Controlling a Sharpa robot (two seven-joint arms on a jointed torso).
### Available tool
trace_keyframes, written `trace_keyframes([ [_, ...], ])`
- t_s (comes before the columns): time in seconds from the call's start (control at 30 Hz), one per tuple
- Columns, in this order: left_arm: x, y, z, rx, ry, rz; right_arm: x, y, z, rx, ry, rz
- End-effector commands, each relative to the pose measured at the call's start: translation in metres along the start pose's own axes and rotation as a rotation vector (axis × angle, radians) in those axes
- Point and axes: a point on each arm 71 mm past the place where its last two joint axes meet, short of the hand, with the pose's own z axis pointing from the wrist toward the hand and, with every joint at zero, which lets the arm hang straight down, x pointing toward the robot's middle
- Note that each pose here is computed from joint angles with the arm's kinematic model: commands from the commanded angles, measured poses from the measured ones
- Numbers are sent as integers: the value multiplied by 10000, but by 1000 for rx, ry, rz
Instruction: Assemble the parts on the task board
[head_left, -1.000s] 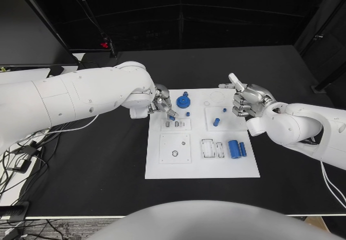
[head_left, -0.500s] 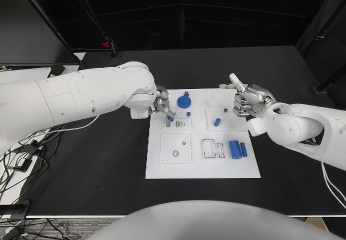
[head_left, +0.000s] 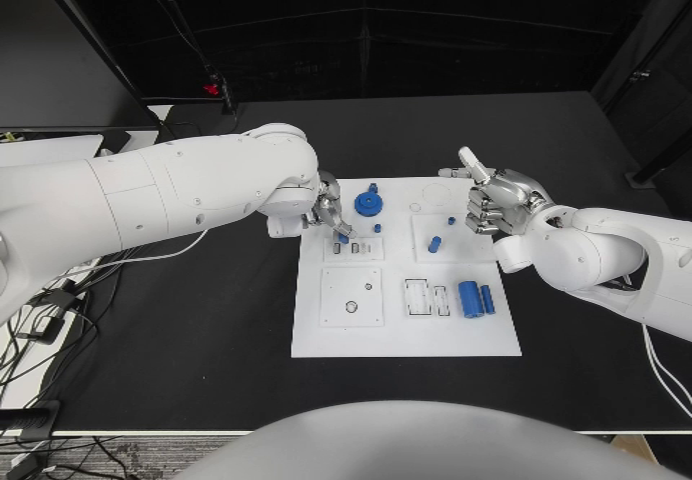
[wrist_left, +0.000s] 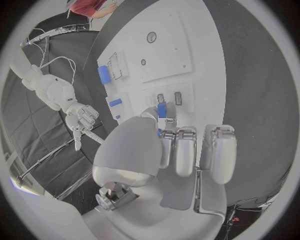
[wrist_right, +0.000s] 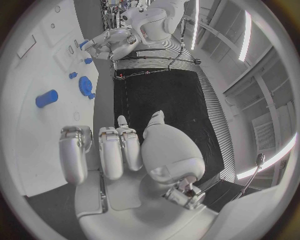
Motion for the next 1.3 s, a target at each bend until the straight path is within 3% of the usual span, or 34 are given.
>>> trace_keyframes([
  [0.03,8,-2,4,-11,11,12,9,11,3,-8,4,1],
  [0.83,74,-85,90,15,28,17,15,0,5,-6,8,2],
  [1.3,103,-94,124,7,40,22,20,0,3,-7,10,3],
])
